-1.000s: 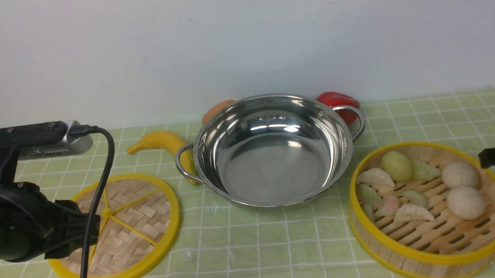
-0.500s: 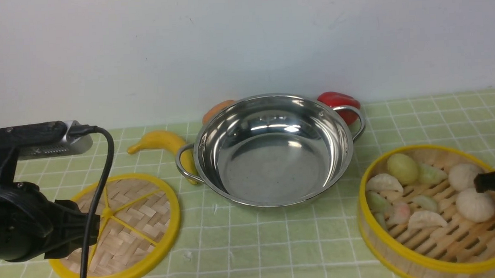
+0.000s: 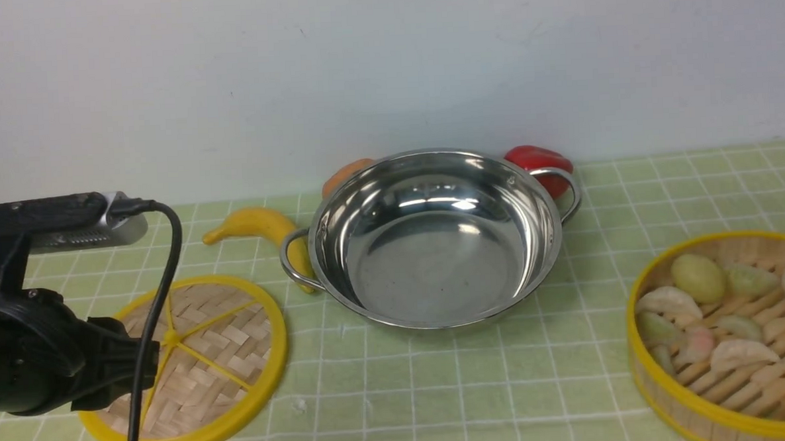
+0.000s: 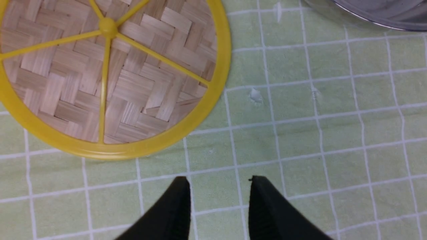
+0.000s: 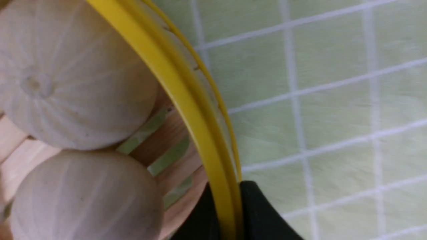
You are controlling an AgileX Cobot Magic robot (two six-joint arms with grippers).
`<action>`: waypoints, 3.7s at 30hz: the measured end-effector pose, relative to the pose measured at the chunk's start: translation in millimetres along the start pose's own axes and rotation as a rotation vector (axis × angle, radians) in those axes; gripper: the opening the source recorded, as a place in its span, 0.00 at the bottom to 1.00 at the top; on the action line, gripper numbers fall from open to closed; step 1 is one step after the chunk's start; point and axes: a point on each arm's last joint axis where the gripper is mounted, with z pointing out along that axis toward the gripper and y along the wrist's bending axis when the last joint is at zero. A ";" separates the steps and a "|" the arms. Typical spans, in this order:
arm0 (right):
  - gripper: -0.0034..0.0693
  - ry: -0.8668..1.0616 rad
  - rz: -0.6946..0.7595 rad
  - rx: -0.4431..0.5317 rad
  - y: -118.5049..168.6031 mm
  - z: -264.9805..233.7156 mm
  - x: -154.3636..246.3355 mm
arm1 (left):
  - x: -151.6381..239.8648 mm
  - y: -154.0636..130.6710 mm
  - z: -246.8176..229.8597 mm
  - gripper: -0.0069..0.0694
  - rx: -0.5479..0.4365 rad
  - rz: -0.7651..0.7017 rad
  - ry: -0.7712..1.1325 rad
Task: Place the steamer in the pot on the green tablecloth, and put the lid on the steamer.
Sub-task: 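Reach for and grasp the rim of the bamboo steamer holding the buns with the right gripper, then place the bamboo steamer basket of food into the steel pot with the right gripper, then grasp the bamboo steamer lid lying on the table by its centre knob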
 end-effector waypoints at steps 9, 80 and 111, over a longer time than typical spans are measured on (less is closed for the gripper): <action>0.13 -0.107 0.010 -0.091 -8.3 -71.6 -27.0 | 0.0 0.0 0.0 0.41 0.000 0.001 0.000; 0.79 -0.222 -0.382 -0.393 293.2 -49.2 -99.9 | -47.9 22.2 33.7 0.41 -0.156 -0.073 -0.016; 0.67 -0.925 -0.412 -0.655 34.9 -369.2 111.3 | -91.9 61.0 172.4 0.41 -0.258 -0.069 0.254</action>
